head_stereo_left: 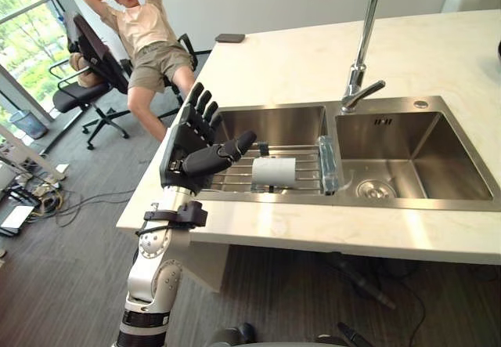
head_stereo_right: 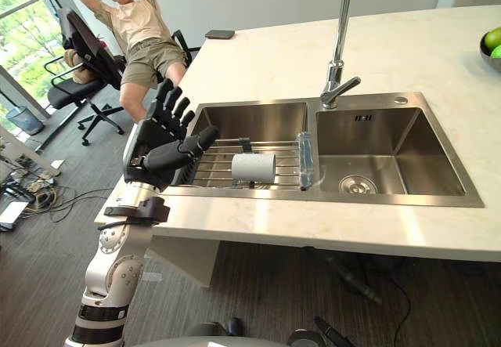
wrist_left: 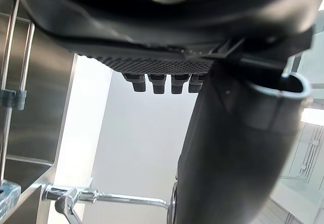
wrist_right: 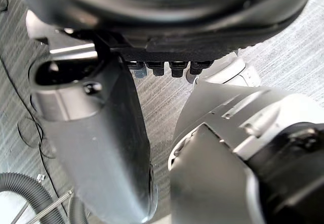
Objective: Walk over to the sink, pick up the cup, carry it to the dishwasher, place the cup inside the dishwasher, then close the dishwasher door
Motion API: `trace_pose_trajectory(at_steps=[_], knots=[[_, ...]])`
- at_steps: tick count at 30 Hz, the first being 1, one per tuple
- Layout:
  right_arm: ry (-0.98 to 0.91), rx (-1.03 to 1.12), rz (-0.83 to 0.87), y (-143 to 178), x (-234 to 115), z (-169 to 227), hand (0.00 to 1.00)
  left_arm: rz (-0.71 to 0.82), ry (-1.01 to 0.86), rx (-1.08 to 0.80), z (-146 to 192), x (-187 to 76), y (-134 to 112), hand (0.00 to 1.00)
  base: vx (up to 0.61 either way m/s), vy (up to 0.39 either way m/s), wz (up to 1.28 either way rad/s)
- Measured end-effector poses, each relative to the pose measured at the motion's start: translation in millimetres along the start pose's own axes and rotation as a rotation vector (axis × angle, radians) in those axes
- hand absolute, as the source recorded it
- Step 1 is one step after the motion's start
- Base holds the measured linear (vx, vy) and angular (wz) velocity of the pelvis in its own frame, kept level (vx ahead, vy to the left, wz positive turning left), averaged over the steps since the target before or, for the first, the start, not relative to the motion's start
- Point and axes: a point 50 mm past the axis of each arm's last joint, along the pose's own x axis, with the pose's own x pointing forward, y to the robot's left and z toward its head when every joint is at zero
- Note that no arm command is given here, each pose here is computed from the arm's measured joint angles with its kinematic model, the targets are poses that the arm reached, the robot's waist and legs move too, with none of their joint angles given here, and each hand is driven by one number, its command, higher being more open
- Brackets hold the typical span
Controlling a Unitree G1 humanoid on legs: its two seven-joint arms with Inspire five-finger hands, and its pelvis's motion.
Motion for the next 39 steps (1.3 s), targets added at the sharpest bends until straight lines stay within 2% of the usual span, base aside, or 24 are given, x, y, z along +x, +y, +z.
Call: trace_pose_trajectory(at_steps=[6,15,20,23,31,39], knots=[[0.025,0.022,-0.002,5.5,1.4,-10.3,1.0,0.056,0.02,0.005,0.3,-4.0,15.9,1.0,0.05,0.096,0.0],[-0.003,0.044,-0.01,12.2,3.1,-9.3,1.0,-0.058,0.08,0.061,-9.0,-10.3,12.5,1.0,0.02,0.028,-0.02],[0.039,0.062,-0.005,19.5,5.2,-19.3,1.0,-0.053,0.062,0.18,0.5,-9.1,28.9,1.0,0.04,-0.089,0.19],[0.054,0.064,-0.01,18.9,5.3,-21.2,1.0,-0.043,0.081,0.173,-4.5,-9.5,30.7,1.0,0.15,-0.251,0.09],[0.017,0.065,0.007,25.5,8.0,-12.3,1.0,-0.147,0.031,0.165,0.4,4.7,12.0,1.0,0.05,-0.071,-0.12],[0.027,0.069,0.0,22.9,7.1,-16.8,1.0,-0.354,0.055,0.301,-6.5,6.3,-19.3,1.0,-0.05,0.011,-0.04]])
